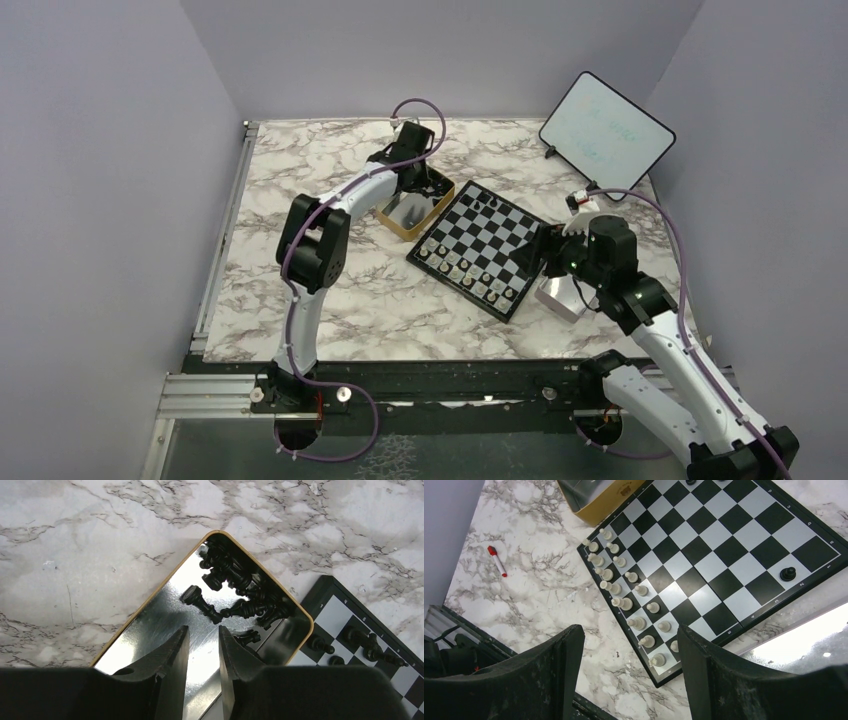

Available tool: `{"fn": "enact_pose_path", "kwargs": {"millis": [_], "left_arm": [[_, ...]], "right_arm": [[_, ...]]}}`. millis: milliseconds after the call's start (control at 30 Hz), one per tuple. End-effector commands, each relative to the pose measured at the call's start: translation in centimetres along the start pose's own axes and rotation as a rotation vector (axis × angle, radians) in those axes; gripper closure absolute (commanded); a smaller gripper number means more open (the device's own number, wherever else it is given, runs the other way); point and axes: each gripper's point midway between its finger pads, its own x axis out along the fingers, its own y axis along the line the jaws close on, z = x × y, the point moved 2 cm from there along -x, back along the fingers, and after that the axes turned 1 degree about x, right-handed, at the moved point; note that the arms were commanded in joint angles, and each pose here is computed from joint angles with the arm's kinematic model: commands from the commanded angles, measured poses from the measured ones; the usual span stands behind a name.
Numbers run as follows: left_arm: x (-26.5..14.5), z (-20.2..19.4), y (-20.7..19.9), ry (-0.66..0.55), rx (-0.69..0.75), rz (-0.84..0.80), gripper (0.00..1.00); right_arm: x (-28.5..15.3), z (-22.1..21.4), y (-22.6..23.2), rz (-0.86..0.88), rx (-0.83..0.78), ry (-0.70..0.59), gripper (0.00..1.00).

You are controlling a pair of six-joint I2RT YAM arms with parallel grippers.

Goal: Set up the chess pieces on the board
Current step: Pick up the chess piece from the storage box.

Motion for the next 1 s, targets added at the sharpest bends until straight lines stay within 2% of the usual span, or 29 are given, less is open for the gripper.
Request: {"fn": "enact_pose_path", "kwargs": {"millis": [0, 467, 967], "left_arm": [[0.2, 1.7, -1.2, -0.091, -0.062, 0.046, 0.71], [2.4, 0.6, -0.6, -0.096, -0.051, 0.116, 0.72], [4.5, -1.4, 0.3, -0.049, 0.006, 0.143, 0.71]], "right_arm": [[-0.4, 0.1, 0.3, 0.022, -0.025, -0.004, 0.26], [-1.3, 0.3, 0.3, 0.028, -0.073, -0.04, 0.23], [-1.2, -0.2, -0.2, 0.007, -0.082, -0.027, 0.21]]}}
